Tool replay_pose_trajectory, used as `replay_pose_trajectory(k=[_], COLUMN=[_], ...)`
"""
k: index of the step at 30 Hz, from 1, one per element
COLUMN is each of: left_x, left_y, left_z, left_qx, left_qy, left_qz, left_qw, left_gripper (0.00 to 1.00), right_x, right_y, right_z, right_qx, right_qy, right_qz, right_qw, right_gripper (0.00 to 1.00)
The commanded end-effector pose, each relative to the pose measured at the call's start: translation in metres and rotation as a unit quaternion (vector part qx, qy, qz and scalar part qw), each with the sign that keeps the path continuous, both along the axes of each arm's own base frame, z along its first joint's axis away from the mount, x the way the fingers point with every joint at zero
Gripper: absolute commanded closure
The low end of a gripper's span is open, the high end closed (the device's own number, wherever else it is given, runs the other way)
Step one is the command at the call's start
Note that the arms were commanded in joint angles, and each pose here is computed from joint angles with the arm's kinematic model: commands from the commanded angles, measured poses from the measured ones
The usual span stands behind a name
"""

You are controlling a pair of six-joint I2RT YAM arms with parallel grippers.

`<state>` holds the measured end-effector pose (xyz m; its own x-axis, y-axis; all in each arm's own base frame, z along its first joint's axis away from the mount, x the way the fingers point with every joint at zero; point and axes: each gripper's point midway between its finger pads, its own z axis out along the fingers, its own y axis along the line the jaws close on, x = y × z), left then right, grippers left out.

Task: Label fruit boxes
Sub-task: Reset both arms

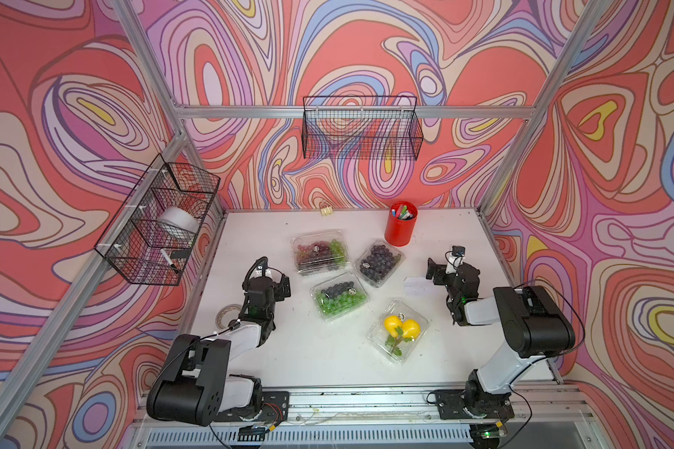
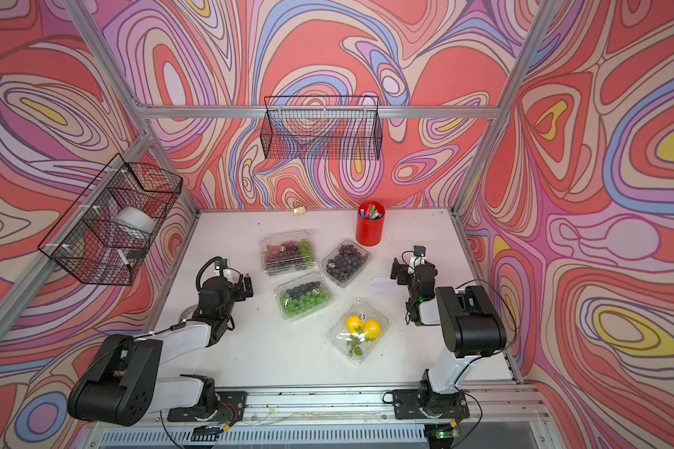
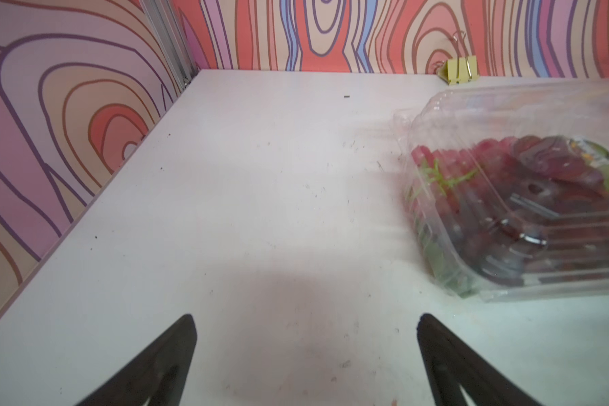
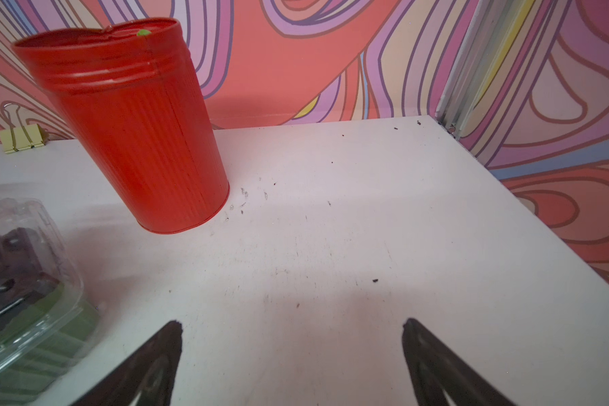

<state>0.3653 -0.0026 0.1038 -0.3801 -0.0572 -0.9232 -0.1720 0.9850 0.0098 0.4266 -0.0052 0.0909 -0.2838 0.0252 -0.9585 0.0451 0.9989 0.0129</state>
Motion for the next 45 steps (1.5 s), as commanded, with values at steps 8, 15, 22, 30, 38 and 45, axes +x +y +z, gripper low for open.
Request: replay_pose_trajectory(k=[8, 15, 22, 30, 38, 45], left_x=[0.005, 0.012, 0.028, 0.028, 0.018, 0.021], left_y=[0.004, 0.010, 0.029, 0.030, 0.021, 0.026], left_z=[0.011, 0.014, -0.002, -0.007, -0.006, -0.010], left_qx=[0.035, 0.081, 0.049, 0.031, 0.035, 0.031], left_qy=[-0.005, -0.043, -0.006, 0.001, -0.057, -0.032], left_qz=[0.009, 0.007, 0.040, 0.029, -0.004, 0.014], left_qw=[0.999, 0.996, 0.998, 0.999, 0.998, 0.999], left_gripper=[0.00, 0.00, 0.00, 0.00, 0.00, 0.00], right_x=[0.002, 0.002, 0.002, 0.002, 0.002, 0.002], right_y=[-0.001, -0.001, 0.000, -0.001, -0.001, 0.000], right_z=[0.000, 0.000, 0.000, 0.000, 0.001, 0.000], right_qx=[-0.003, -0.002, -0.003, -0.002, -0.003, -0.003], right_qy=[0.003, 0.003, 0.003, 0.003, 0.002, 0.002], right_qz=[0.002, 0.002, 0.003, 0.002, 0.002, 0.003], right_qw=[1.000, 1.000, 1.000, 1.000, 1.000, 1.000], right_gripper=[0.02, 0.02, 0.02, 0.02, 0.02, 0.02])
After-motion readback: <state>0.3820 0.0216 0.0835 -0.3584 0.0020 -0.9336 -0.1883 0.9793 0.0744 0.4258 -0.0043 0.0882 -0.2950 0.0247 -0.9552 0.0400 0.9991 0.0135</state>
